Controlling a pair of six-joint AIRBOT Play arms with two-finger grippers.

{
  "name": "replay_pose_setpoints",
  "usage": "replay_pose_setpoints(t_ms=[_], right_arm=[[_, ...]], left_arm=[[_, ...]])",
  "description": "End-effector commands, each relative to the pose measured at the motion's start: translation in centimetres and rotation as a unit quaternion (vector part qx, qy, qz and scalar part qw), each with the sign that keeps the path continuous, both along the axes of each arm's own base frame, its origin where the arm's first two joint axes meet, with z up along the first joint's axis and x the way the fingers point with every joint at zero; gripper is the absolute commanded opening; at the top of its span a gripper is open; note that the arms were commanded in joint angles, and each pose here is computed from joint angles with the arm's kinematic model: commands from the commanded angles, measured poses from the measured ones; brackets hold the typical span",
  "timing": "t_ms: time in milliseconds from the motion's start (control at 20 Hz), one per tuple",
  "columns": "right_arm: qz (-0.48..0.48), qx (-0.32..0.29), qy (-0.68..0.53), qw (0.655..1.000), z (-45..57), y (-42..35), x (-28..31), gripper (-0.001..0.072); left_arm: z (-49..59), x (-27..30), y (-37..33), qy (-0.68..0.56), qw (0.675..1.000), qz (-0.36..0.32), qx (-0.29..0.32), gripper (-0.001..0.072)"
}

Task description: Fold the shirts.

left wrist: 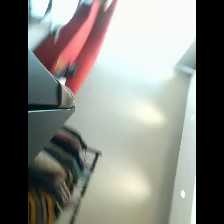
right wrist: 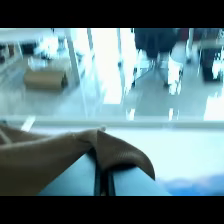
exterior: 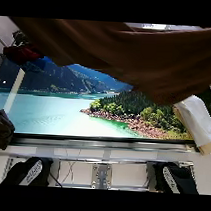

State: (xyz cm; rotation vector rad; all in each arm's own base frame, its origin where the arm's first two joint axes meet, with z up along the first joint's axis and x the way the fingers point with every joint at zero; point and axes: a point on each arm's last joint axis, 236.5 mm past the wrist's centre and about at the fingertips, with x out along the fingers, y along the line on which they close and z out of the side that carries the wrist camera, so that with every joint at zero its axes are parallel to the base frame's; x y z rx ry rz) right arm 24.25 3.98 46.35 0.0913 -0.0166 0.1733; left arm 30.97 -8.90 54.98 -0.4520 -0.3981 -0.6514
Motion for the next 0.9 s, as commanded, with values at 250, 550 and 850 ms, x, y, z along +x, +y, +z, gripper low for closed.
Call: replay_pose_setpoints(t_ms=[250, 550, 850], right_arm=[[0.038, 0.011, 0.062, 0.997, -0.7, 1.8, -0.4, 0.0026], [0.071, 0.059, 0.327, 0.940, -21.6, 2.2, 16.2, 0.0027], [0.034, 0.180, 0.477, 0.860, -45.5, 2.1, 26.3, 0.0030]], left_arm=[[-1.0, -3.7, 4.5, 0.088, 0.956, 0.218, 0.175, 0.0008], [-26.1, 12.7, 7.4, 0.437, 0.858, 0.125, 0.238, 0.0008], [-49.5, 25.5, 5.6, 0.565, 0.794, 0.093, 0.206, 0.0023]])
